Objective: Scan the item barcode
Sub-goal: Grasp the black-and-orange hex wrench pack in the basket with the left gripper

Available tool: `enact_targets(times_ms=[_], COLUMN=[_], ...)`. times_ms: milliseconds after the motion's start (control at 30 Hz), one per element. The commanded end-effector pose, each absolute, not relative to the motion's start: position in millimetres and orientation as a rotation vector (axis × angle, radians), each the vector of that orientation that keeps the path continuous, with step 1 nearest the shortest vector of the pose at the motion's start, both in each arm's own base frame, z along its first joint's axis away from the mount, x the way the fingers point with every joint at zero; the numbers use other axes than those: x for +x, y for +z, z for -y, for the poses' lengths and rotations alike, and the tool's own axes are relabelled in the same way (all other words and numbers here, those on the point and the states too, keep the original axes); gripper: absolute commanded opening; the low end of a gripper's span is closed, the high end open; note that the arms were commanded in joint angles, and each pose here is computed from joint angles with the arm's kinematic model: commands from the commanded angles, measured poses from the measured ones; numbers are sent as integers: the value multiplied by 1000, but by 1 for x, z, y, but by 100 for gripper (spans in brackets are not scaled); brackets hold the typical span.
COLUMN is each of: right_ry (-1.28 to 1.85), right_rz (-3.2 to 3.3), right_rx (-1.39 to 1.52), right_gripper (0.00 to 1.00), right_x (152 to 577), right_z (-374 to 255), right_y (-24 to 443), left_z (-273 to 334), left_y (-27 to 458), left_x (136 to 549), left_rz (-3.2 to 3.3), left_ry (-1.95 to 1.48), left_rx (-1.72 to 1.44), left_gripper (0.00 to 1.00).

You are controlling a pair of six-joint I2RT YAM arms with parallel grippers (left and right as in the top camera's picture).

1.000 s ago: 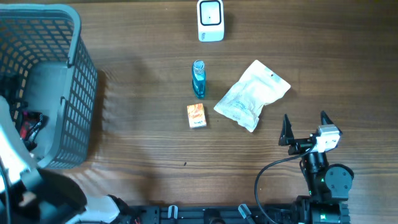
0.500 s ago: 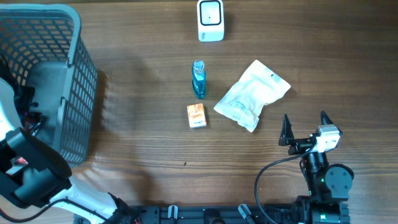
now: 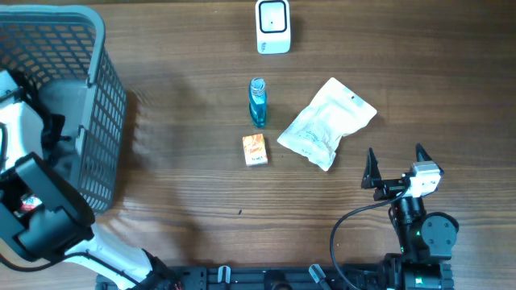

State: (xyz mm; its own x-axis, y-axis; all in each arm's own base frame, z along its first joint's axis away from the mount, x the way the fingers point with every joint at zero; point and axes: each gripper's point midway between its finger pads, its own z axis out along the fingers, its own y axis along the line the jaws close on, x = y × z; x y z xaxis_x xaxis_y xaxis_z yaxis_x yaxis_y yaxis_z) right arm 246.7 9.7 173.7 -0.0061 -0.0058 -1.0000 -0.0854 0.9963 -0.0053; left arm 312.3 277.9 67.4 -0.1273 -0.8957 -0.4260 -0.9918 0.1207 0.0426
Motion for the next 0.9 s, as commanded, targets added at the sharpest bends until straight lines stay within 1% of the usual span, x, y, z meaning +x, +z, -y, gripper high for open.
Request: enact_targets(times_ms=[0, 233, 333, 400, 433, 467, 533, 567, 733, 867], right_ry=[44, 44, 44, 44, 44, 44, 44, 44, 44, 45], right_rz=[-1567, -1567, -1567, -1567, -1567, -1567, -1567, -1567, -1567, -1567], right_rx=[-81, -81, -81, -81, -81, -81, -81, -81, -80, -81], right_gripper=[100, 100, 100, 100, 100, 100, 100, 100, 100, 100], right_x=[247, 247, 247, 247, 247, 247, 247, 247, 247, 247], right_z=[-9, -9, -9, -9, -9, -9, -9, -9, -9, -9], right_y=[176, 176, 176, 176, 176, 176, 176, 176, 176, 176], left_z=[-281, -284, -281, -280, -279, -278, -276, -276, -263, -251], left_y=[47, 29, 21, 16, 15, 15, 14, 14, 13, 36], left_x=[310, 303, 291, 286, 285, 284, 281, 280, 289, 304], left_rz=[-2075, -2032, -2051, -2055, -2061, -2067, -2084, -2090, -2135, -2122], left_ry=[485, 532, 565, 582, 584, 586, 591, 593, 502, 463], left_rx=[-1852, -1836, -1854, -1856, -1859, -1860, -1861, -1864, -1851, -1776], left_gripper=[77, 77, 70, 70, 65, 54, 16, 4, 4, 4])
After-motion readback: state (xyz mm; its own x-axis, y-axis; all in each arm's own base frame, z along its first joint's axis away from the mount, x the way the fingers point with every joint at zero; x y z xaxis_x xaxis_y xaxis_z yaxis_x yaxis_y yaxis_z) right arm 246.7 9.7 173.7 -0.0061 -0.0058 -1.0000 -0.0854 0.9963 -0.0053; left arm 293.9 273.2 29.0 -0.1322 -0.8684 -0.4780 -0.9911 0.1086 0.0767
